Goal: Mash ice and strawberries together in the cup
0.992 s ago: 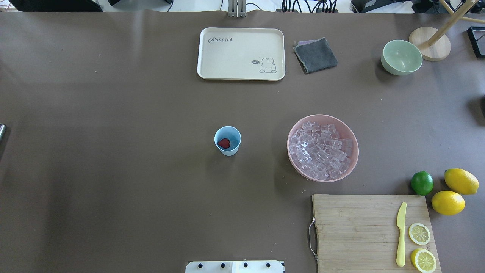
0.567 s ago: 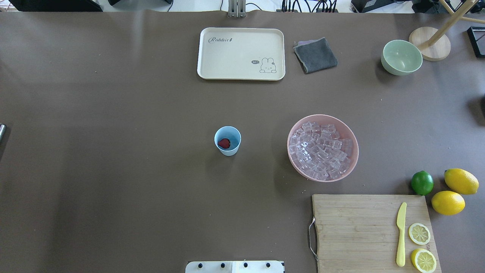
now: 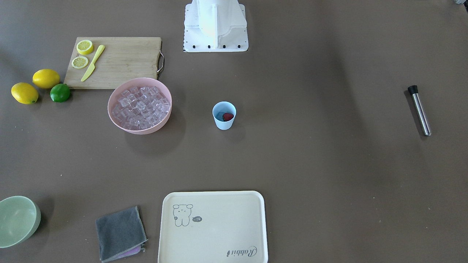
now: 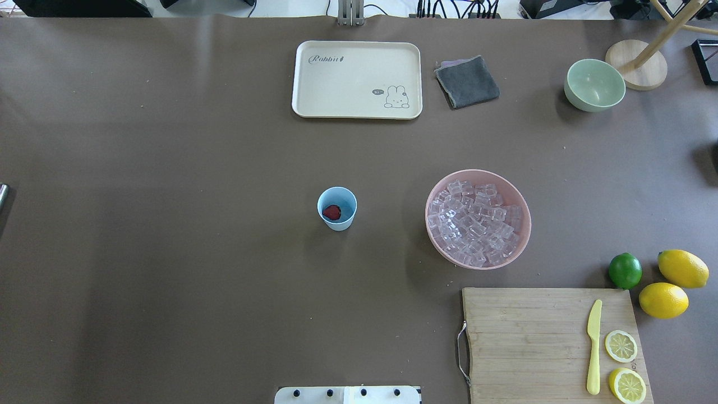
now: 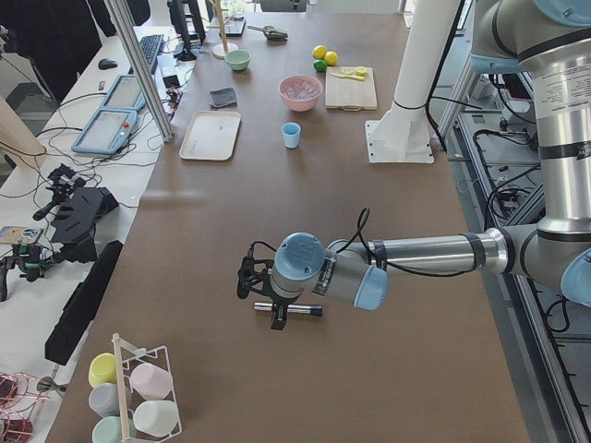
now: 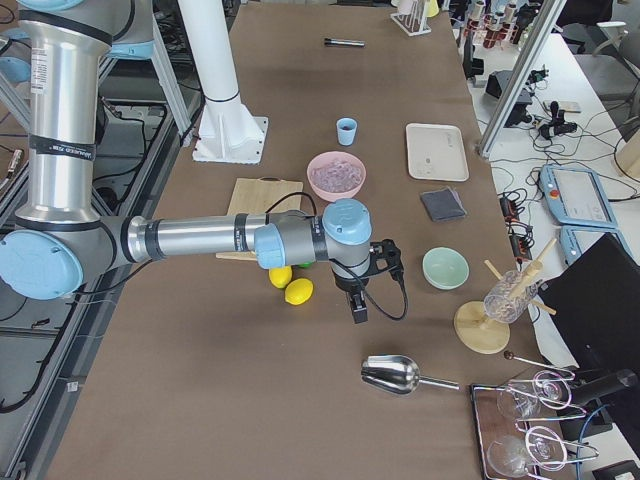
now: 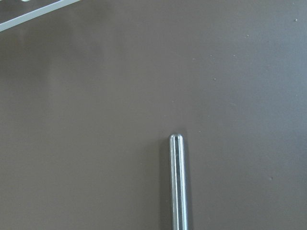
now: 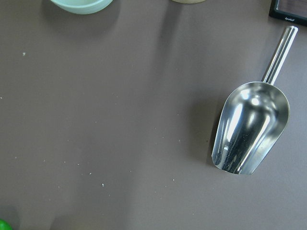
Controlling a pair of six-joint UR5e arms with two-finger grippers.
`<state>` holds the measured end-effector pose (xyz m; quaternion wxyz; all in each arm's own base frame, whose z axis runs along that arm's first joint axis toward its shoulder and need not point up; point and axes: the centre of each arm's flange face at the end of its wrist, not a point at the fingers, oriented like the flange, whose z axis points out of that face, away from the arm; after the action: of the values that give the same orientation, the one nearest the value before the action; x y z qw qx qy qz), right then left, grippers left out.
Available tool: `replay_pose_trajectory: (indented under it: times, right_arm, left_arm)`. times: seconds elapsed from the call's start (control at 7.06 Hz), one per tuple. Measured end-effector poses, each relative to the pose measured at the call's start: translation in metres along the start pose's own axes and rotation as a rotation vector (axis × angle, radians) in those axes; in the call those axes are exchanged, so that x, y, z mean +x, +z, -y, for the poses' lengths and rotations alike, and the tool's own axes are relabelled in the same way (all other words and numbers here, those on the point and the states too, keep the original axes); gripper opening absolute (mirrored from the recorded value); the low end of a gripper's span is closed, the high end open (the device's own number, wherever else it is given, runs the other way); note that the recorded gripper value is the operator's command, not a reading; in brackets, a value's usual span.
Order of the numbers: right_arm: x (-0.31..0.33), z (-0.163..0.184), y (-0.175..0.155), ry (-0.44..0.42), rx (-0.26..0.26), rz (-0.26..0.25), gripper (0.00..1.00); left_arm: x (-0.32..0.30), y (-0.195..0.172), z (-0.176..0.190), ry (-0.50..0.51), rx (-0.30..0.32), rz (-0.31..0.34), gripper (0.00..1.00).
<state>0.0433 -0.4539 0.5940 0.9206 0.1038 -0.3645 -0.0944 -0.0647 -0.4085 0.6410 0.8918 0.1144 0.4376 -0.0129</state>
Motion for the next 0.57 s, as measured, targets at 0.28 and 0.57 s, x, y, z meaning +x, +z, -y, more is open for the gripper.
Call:
replay_pose_trajectory:
  times: [0.28,0.57]
  right_arm:
    - [0.002,0.013,0.000,-0.004,0.003,-0.006,1.00]
    - [0.007,0.023,0.004,-0.002,0.000,-0.014,1.00]
  left_arm:
    - [0.011,-0.012,0.006,0.037,0.028,0.016,0.99]
    - [0.025,-0.031,0.009,0.064,0.070,0.029,0.99]
